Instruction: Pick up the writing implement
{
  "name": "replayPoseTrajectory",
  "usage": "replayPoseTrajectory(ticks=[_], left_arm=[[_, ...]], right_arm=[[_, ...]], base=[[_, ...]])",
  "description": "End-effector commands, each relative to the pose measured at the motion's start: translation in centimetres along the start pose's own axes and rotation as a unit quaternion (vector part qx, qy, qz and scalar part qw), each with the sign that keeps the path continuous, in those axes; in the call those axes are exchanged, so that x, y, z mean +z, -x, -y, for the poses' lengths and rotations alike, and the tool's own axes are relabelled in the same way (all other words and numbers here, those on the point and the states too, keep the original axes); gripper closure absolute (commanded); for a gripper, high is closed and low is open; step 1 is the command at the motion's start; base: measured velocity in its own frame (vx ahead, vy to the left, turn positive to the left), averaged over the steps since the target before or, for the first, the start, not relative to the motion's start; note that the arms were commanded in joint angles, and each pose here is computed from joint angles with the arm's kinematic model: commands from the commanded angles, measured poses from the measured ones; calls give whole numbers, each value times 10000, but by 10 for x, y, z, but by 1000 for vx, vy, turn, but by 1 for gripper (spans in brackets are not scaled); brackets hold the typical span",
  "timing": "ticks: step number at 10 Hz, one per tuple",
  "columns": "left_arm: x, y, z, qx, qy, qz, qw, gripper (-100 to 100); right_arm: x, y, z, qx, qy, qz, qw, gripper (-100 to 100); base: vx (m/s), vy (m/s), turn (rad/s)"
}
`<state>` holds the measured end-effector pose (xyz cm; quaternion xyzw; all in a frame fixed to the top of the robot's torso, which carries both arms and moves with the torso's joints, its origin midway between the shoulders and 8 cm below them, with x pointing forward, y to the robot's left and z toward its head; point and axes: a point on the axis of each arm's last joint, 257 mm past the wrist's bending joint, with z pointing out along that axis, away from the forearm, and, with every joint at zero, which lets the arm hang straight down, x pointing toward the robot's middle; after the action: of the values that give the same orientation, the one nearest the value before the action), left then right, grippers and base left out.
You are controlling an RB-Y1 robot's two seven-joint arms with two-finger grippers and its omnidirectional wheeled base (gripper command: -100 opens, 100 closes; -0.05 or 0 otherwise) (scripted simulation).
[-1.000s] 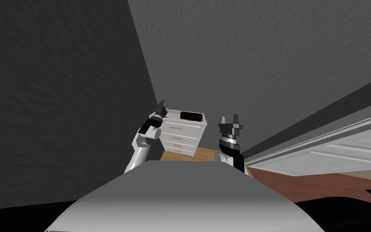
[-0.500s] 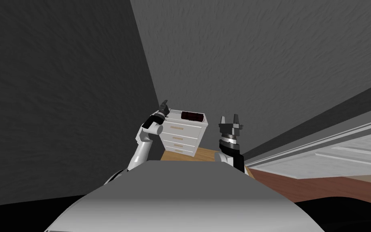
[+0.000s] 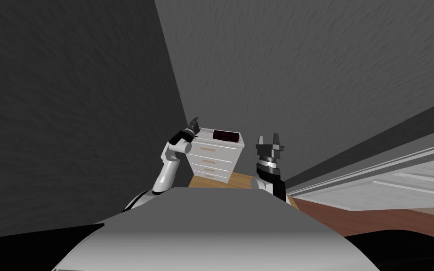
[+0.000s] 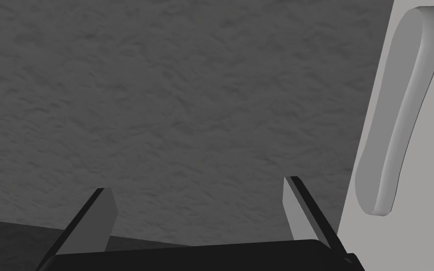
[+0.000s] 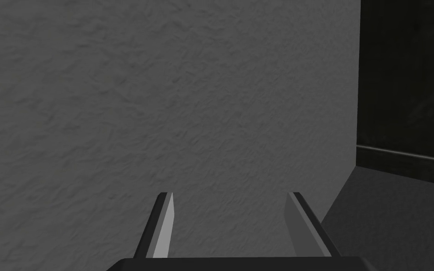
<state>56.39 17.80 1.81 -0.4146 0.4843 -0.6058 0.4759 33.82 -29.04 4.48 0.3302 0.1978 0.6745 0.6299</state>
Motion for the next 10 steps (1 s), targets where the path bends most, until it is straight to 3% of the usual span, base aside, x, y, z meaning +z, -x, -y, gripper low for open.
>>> replayPoseTrajectory(ticks=[1, 2, 3, 5, 6, 8, 9, 10], left_arm=[[11, -6, -3, -32, 173, -34, 9998, -100], [10, -5, -10, -31, 296, -22, 9996, -100], [22, -8, -12, -103, 423, -46, 9990, -100], [23, -9, -19, -91, 638, -45, 9979, -100], [33, -11, -24, -162, 806, -48, 9966, -100], [34, -14, -28, -144, 987, -54, 9950, -100], [44, -17, -31, -207, 1153, -58, 9931, -100], [44, -18, -33, -195, 1254, -59, 9919, -100]], right_arm=[[0, 0, 0, 0, 0, 0, 10000, 0], [0, 0, 0, 0, 0, 0, 10000, 0], [0, 0, 0, 0, 0, 0, 10000, 0], [0, 0, 0, 0, 0, 0, 10000, 0], [0, 0, 0, 0, 0, 0, 10000, 0], [0, 0, 0, 0, 0, 0, 10000, 0], [0, 0, 0, 0, 0, 0, 10000, 0], [0, 0, 0, 0, 0, 0, 10000, 0]], base=[[0, 24, 18], [1, 12, -4], [2, 25, 31], [4, 21, 2], [3, 32, 24], [4, 23, 1], [4, 29, 14], [3, 34, 4]])
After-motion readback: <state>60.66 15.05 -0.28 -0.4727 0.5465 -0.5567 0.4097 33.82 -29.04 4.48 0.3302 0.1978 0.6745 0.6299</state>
